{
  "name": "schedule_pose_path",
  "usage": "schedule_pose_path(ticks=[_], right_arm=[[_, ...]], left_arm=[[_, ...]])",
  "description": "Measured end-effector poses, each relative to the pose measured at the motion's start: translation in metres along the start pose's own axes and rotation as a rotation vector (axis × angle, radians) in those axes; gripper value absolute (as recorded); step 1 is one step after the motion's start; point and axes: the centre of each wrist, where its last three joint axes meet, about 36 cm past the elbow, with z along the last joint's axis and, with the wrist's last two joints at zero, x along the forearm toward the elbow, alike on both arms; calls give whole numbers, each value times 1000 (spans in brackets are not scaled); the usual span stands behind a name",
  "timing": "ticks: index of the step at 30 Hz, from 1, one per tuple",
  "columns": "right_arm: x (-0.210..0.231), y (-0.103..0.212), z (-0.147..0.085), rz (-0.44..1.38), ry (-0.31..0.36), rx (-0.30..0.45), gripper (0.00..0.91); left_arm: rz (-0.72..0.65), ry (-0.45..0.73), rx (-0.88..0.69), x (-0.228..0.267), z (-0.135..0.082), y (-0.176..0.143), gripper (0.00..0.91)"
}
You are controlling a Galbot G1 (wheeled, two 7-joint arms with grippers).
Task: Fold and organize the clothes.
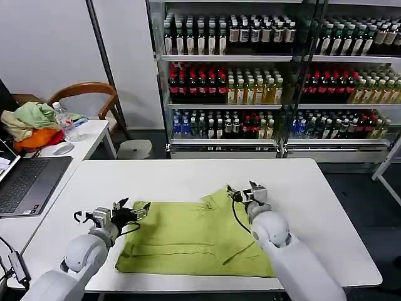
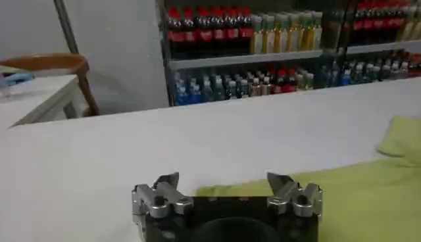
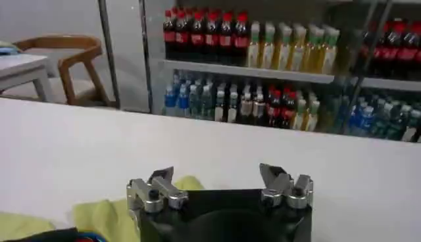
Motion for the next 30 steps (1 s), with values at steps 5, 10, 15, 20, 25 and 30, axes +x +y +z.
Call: schedule_pose_path(ticks=[5,10,15,20,25,30], right_arm=[[-15,6,4,-3,26,-21,907],[-26,8,6,-8,33,-39,907],[-34,11,7,-18,35,-50,907],[-38,14,10,-25,41,-57,907],[-41,14,13,-24,50,-57,423],[-43,13,14,-29,53,-61,0]], left_arm=[[-11,16,1,-11,1,7,907],[-20,36,11,-16,1,15,907],[-21,57,15,-19,4,20,907],[-15,65,18,-20,6,20,907],[-11,68,21,-21,7,21,40],[2,68,27,-19,10,20,40]])
